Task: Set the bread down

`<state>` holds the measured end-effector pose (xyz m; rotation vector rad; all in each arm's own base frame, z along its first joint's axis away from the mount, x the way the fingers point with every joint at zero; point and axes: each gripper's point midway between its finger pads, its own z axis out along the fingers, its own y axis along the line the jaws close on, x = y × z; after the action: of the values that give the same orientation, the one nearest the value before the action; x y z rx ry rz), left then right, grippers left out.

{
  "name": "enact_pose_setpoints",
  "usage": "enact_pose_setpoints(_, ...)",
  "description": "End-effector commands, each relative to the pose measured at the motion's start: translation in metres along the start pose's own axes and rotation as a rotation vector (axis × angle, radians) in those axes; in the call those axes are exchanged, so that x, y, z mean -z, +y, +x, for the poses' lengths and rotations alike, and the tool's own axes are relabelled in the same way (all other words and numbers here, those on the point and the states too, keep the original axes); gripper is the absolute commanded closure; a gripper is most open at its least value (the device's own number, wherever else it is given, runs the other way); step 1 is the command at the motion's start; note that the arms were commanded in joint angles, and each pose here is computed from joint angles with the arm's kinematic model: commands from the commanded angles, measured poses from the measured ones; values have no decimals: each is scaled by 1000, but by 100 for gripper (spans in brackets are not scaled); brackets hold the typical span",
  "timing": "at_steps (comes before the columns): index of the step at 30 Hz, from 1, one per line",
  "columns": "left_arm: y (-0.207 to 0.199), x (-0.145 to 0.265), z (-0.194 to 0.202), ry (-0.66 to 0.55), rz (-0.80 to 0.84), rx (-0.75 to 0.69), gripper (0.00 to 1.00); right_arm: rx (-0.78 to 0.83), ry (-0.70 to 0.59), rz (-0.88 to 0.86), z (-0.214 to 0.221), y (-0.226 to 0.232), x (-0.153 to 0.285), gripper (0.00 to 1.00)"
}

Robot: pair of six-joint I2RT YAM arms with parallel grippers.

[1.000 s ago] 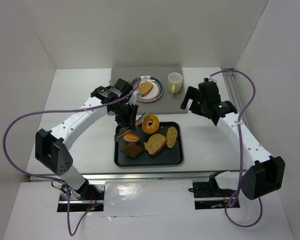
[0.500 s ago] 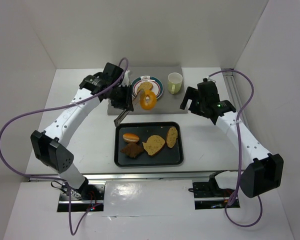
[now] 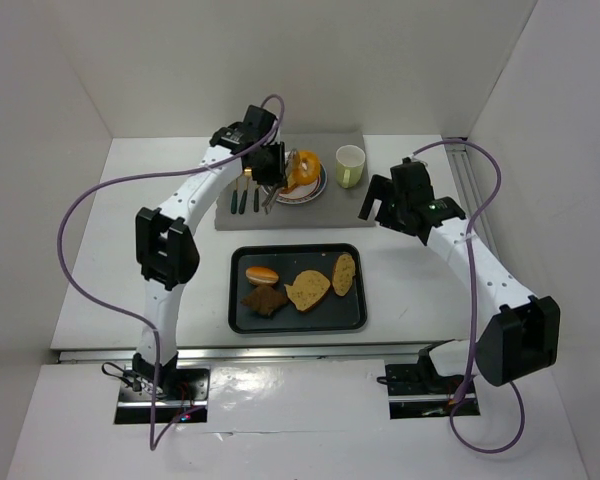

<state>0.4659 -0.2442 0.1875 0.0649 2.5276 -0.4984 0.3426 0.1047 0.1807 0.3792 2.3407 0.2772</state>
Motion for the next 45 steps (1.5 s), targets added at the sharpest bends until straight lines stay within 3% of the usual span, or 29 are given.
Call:
enact_pose_setpoints(1, -3, -12, -19, -50, 0, 0, 100, -6, -70, 6, -25, 1, 7, 0)
enact_pose_setpoints(3, 0, -16, -18, -46, -14, 1, 97, -6, -70, 6, -25, 1, 7, 0)
enact_pose_setpoints(4, 2, -22, -15, -35, -19, -8, 90, -5, -63, 11, -23, 0, 7, 0)
enact_pose_setpoints(5, 2, -22, -15, -34, -19, -8, 73, -5, -63, 11, -23, 0, 7, 0)
enact_pose_setpoints(8, 3, -22, -15, -34, -19, -18, 59, -4, -55, 16, -20, -2, 5, 0)
enact_pose_setpoints(12, -3, -4, -19, -56, 0, -21, 58, -3, -47, 20, -18, -3, 3, 0)
enact_pose_setpoints(14, -5, 5, -22, -70, 6, -32, 47, -3, -47, 20, -18, -3, 3, 0)
enact_pose_setpoints(17, -10, 23, -27, -101, 18, -36, 39, -2, -42, 13, -17, -1, 3, 0)
enact_pose_setpoints(23, -10, 42, -25, -115, 13, -37, 41, -7, -70, -15, -23, 3, 11, 0)
enact_pose_setpoints(28, -23, 91, -23, -171, 55, -54, 43, -8, -78, -20, -23, 2, 19, 0)
enact_pose_setpoints(33, -62, 95, 61, 1, 177, -142, 43, -8, -85, 9, -22, -6, 28, 0)
enact_pose_setpoints(39, -96, 93, 154, 146, 326, -120, 40, -18, -117, 10, -27, -10, 42, 0)
enact_pose_setpoints(45, -98, 86, 201, 248, 360, -130, 39, -18, -120, 19, -27, -13, 45, 0)
